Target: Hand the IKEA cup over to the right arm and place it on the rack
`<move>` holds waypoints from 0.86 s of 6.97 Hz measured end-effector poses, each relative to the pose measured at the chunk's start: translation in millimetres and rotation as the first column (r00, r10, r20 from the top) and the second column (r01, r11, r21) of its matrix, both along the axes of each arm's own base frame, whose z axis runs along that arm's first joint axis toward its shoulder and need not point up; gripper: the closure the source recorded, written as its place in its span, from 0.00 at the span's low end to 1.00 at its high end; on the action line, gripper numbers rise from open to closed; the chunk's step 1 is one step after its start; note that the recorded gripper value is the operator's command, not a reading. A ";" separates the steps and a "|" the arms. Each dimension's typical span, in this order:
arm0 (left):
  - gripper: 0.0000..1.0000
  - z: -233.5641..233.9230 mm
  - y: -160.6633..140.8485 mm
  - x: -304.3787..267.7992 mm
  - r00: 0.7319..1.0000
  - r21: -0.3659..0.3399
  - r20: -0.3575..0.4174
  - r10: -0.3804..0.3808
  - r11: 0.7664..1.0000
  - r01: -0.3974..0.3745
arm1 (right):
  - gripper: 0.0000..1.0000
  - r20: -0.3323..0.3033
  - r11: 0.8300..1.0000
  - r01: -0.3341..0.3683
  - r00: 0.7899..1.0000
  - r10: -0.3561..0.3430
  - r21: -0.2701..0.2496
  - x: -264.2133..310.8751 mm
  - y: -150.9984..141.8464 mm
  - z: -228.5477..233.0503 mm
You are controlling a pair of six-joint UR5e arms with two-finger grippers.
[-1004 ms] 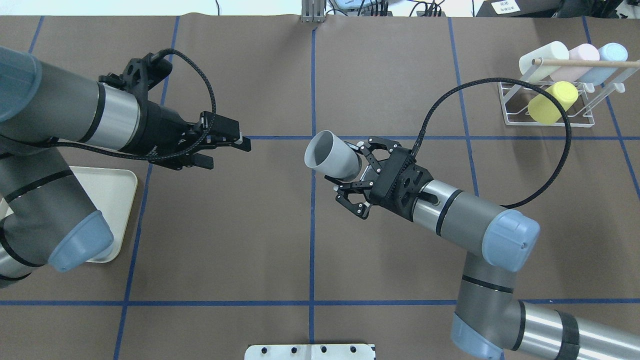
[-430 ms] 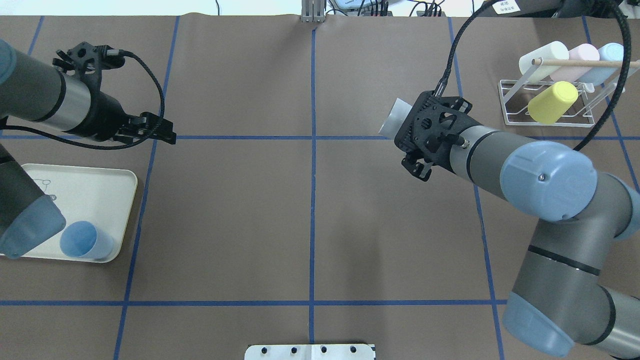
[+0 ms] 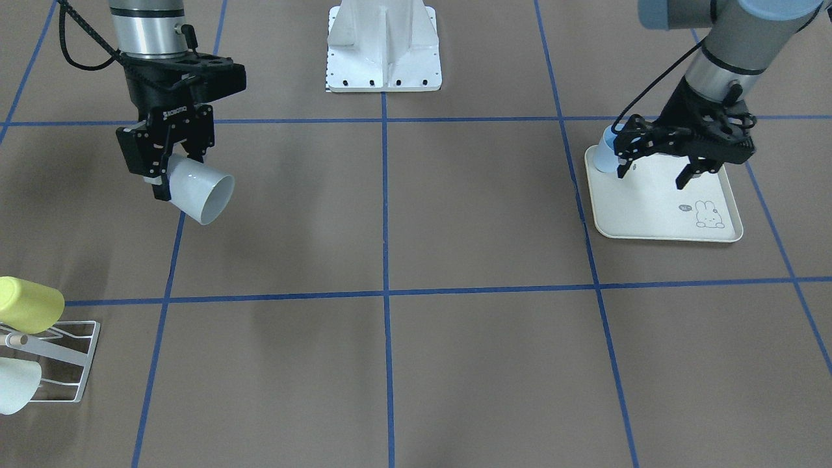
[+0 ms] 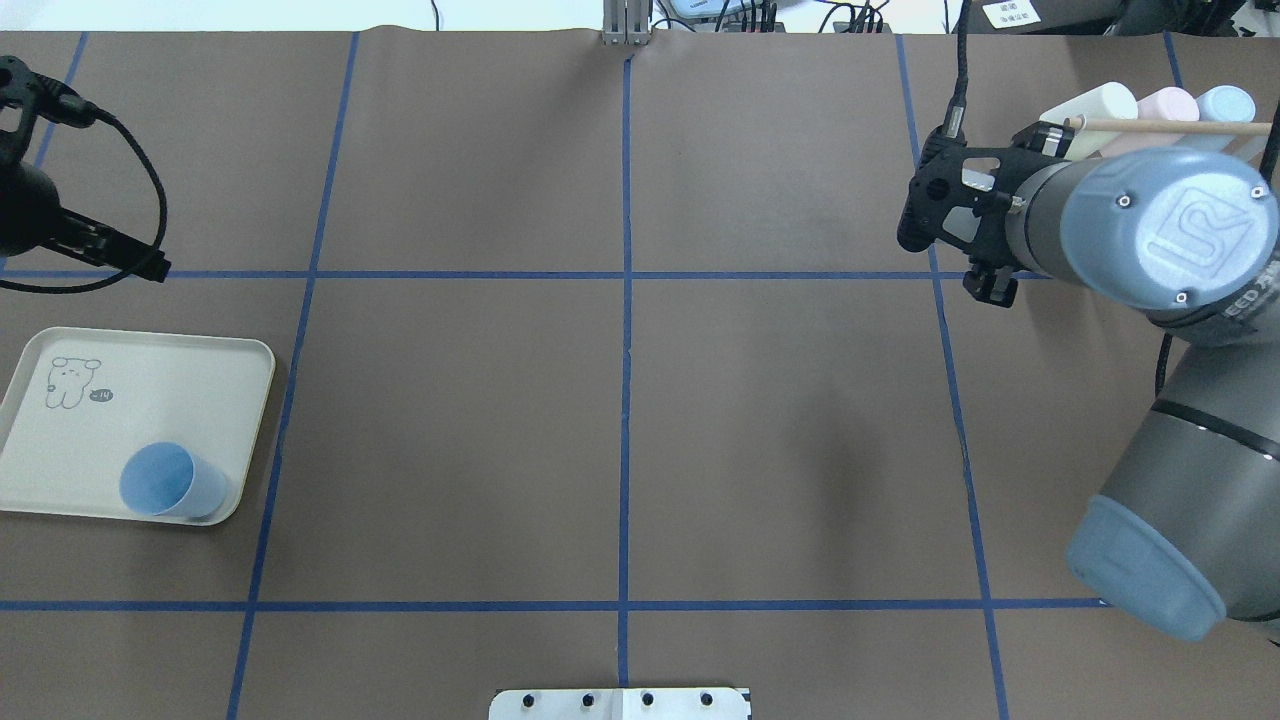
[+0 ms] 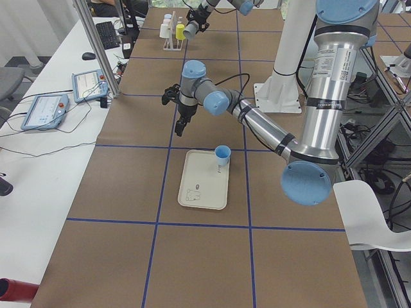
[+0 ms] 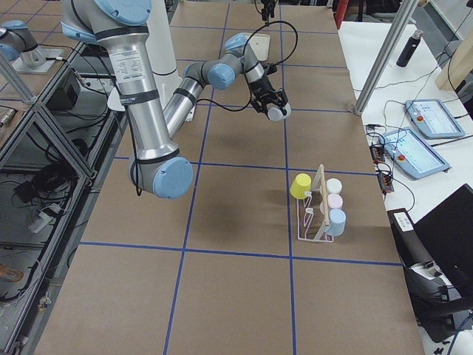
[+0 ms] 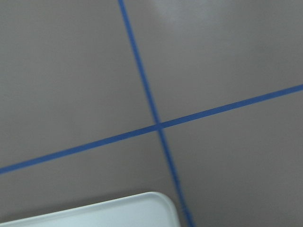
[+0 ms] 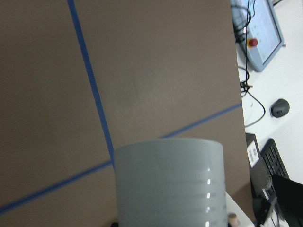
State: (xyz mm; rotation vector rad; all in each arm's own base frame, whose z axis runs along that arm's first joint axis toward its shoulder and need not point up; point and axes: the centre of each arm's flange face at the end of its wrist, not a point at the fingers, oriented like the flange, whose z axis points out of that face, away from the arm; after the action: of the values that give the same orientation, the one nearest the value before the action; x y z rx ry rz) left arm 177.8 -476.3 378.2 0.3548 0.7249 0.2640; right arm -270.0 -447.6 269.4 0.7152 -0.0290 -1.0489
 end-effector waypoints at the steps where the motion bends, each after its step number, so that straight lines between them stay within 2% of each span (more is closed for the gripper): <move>1: 0.00 7.8 0.5 -10.9 1.000 0.014 0.017 0.014 1.000 -0.014 | 0.57 -0.165 0.998 0.063 0.984 -0.067 -0.026 30.0 -14.9 17.4; 2: 0.00 10.4 1.0 -14.6 1.000 0.017 0.021 0.017 1.000 -0.017 | 0.59 -0.322 0.988 0.141 0.934 -0.153 -0.059 59.6 -30.7 36.9; 3: 0.00 11.1 1.3 -15.3 1.000 0.016 0.021 0.017 1.000 -0.018 | 0.59 -0.449 0.971 0.212 0.862 -0.238 -0.107 84.7 -49.0 59.3; 4: 0.00 11.1 1.4 -15.3 1.000 0.014 0.020 0.017 1.000 -0.018 | 0.59 -0.533 0.949 0.263 0.785 -0.315 -0.173 108.5 -68.2 85.4; 5: 0.00 10.6 1.5 -15.2 1.000 0.014 0.019 0.017 1.000 -0.017 | 0.59 -0.573 0.928 0.288 0.730 -0.372 -0.236 127.3 -82.0 114.9; 6: 0.00 10.5 1.6 -14.8 1.000 0.014 0.018 0.017 1.000 -0.018 | 0.59 -0.588 0.917 0.304 0.703 -0.400 -0.260 137.5 -92.6 149.1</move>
State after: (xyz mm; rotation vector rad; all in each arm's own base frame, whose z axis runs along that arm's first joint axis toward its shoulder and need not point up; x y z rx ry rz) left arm 163.0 -474.7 388.6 0.3592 0.7088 0.2886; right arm -132.5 -540.1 418.5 0.1870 0.3550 -1.6086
